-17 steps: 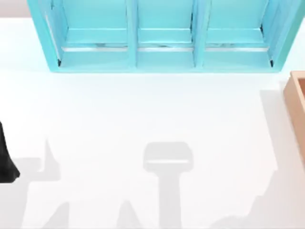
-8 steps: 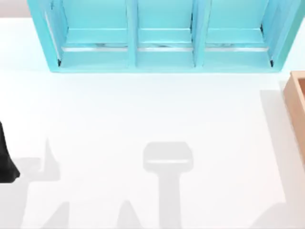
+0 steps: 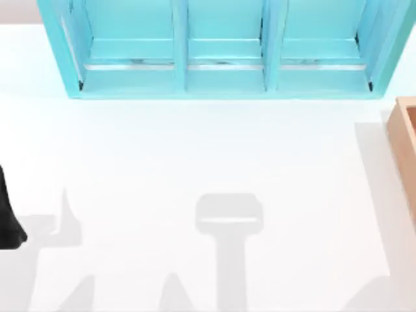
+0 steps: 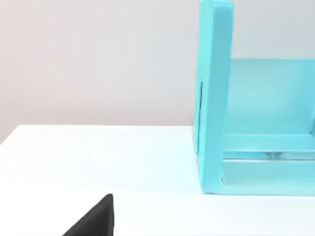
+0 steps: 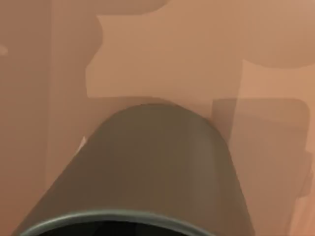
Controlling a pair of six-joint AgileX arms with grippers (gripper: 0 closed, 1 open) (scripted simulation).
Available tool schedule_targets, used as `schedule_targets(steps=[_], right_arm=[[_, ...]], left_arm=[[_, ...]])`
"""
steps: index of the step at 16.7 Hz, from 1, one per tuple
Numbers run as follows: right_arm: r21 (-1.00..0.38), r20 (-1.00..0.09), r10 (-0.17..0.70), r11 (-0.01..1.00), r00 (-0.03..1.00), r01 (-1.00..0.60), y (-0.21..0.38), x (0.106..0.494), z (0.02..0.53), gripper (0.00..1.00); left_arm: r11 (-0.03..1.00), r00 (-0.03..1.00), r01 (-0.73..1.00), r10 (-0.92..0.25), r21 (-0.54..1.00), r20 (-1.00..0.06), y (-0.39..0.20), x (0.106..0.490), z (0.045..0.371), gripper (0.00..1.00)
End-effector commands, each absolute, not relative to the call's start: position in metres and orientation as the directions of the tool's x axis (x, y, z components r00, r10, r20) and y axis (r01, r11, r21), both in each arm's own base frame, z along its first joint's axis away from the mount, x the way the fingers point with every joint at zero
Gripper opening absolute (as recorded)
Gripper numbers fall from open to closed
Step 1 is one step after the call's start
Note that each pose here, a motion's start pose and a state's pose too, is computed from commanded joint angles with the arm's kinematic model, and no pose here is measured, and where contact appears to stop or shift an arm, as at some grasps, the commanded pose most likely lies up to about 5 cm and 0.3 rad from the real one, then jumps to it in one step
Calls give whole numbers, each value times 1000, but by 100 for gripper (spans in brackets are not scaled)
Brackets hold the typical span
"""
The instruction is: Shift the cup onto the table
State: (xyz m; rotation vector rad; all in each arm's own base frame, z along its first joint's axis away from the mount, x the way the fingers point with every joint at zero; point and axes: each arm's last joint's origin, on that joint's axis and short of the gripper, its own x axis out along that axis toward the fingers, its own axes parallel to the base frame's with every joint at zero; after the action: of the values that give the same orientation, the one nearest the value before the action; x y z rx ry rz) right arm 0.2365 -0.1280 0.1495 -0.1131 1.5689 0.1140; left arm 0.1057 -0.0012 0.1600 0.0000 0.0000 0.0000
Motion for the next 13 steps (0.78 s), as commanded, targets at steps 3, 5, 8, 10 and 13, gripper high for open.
schedule_targets(steps=[3, 5, 8, 10, 13], right_arm=[[1, -1000, 1, 990, -1, -144, -128, 237, 150, 47], [1, -1000, 1, 990, -1, -144, -128, 237, 150, 32], [1, -1000, 1, 990, -1, -144, -128, 237, 150, 10], [1, -1000, 1, 990, -1, -144, -128, 237, 150, 0], [1, -1000, 1, 990, -1, -144, -128, 237, 150, 0]], left_arm=[[1000, 1000, 0, 0, 0, 0, -1, 106, 160, 100], [1000, 1000, 0, 0, 0, 0, -1, 106, 160, 100], [1000, 1000, 0, 0, 0, 0, -1, 106, 160, 100], [1000, 1000, 0, 0, 0, 0, -1, 106, 160, 100], [1000, 1000, 0, 0, 0, 0, -1, 106, 160, 100]])
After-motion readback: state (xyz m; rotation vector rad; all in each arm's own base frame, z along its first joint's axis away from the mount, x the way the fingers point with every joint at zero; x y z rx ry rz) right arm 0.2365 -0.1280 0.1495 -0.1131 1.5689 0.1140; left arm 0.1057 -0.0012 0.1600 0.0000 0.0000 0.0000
